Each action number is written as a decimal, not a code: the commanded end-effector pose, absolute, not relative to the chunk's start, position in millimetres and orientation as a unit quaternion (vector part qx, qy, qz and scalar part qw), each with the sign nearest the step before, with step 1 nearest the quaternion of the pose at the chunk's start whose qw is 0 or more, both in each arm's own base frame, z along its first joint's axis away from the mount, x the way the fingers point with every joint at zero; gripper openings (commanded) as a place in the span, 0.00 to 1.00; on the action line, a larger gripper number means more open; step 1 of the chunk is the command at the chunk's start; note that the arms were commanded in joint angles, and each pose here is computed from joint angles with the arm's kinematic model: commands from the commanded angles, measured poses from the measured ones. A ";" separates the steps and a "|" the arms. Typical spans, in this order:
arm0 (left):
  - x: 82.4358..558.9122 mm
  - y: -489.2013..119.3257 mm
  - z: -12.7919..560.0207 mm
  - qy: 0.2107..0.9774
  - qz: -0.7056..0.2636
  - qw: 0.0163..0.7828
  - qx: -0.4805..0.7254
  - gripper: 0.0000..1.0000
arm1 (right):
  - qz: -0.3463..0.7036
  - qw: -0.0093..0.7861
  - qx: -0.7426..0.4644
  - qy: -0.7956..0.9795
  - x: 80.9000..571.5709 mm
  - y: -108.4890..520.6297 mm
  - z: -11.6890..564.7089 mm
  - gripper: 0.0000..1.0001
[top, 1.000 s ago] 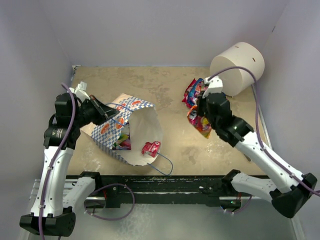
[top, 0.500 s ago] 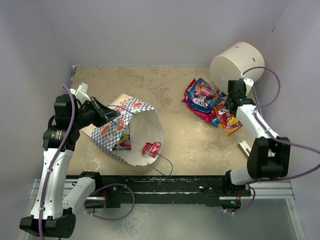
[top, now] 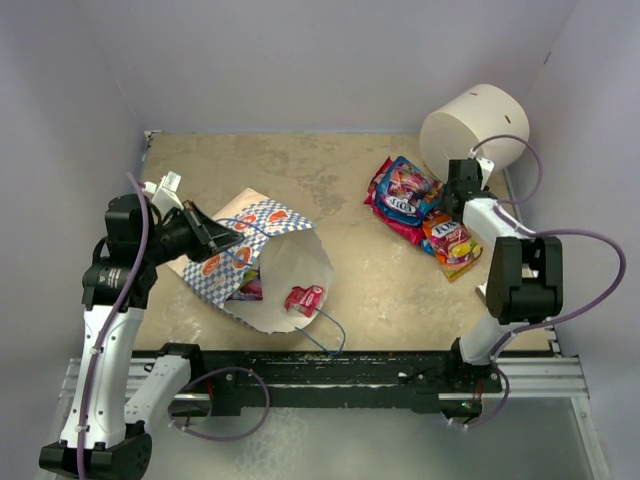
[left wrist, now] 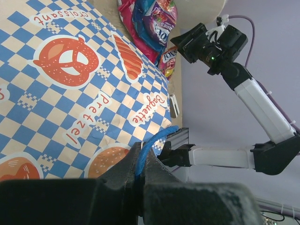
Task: Take the snacks out of the paper bag
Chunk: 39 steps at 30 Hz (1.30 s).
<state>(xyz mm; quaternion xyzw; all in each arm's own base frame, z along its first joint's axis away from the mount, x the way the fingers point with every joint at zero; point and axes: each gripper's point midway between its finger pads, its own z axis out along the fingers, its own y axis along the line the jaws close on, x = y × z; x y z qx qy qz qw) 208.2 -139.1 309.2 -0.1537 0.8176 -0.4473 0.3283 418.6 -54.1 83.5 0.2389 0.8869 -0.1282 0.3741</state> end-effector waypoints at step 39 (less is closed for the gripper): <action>204.6 -141.3 314.4 0.807 -0.460 0.343 -0.142 0.00 | 0.300 0.471 -0.695 0.454 141.9 382.6 163.2 0.67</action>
